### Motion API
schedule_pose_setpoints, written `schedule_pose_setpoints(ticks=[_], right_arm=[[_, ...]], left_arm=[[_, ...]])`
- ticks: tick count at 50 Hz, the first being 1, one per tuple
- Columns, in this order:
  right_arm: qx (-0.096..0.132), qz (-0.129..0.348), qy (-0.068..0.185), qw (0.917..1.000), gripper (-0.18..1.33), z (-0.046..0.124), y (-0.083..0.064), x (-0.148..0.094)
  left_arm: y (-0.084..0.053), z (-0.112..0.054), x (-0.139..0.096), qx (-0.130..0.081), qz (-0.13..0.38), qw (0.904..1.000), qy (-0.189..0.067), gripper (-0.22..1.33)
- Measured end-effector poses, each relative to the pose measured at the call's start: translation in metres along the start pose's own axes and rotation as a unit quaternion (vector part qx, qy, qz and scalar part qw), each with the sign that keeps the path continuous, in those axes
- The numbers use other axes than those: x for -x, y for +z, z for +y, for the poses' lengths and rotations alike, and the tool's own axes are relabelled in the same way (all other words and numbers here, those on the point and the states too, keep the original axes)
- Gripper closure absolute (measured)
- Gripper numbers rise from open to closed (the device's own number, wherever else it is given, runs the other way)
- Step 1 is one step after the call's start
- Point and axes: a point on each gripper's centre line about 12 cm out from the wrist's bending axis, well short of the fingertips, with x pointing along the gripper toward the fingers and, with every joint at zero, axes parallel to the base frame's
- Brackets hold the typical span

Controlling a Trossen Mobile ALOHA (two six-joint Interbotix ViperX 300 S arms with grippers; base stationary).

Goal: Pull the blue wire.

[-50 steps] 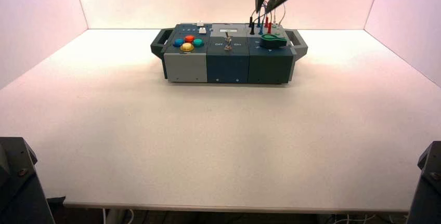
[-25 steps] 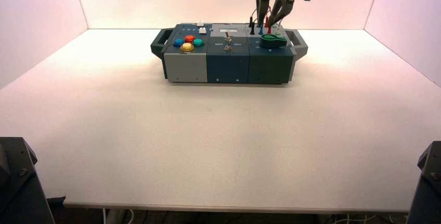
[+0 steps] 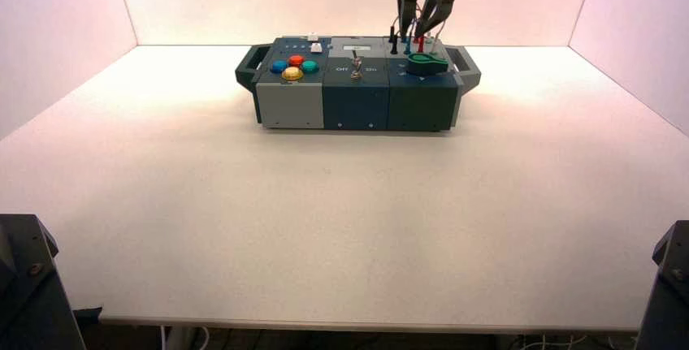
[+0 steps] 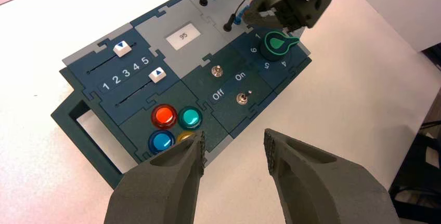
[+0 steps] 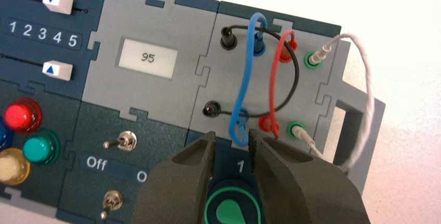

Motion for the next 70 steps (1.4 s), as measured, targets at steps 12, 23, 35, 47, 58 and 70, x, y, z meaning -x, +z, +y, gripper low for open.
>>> schedule_pose_setpoints(ticks=[12,23,35,47,58,70], right_arm=[[0.013,-0.001,-0.009,0.9999,0.41,-0.001,0.005,-0.004],[0.025,0.003,-0.019,0.9995,0.42,-0.003,0.008,-0.006],[0.030,0.012,-0.024,0.9992,0.55,-0.003,0.008,-0.015],[0.036,0.008,-0.027,0.9989,0.71,-0.004,0.011,-0.016],[0.039,0.012,-0.031,0.9987,0.82,-0.004,0.013,-0.021],[0.048,0.025,-0.034,0.9980,1.17,-0.003,0.015,-0.025]], left_arm=[[0.000,0.000,0.000,-0.003,0.000,1.0000,-0.001,-0.02],[0.001,-0.001,0.000,-0.004,-0.001,1.0000,0.001,-0.02],[0.001,0.000,0.001,-0.003,-0.002,1.0000,0.001,-0.02],[0.001,0.000,0.000,-0.003,-0.001,1.0000,0.001,-0.02],[0.000,0.000,0.000,-0.003,-0.001,1.0000,0.002,-0.02],[0.000,0.000,0.000,-0.003,-0.001,1.0000,0.002,-0.02]])
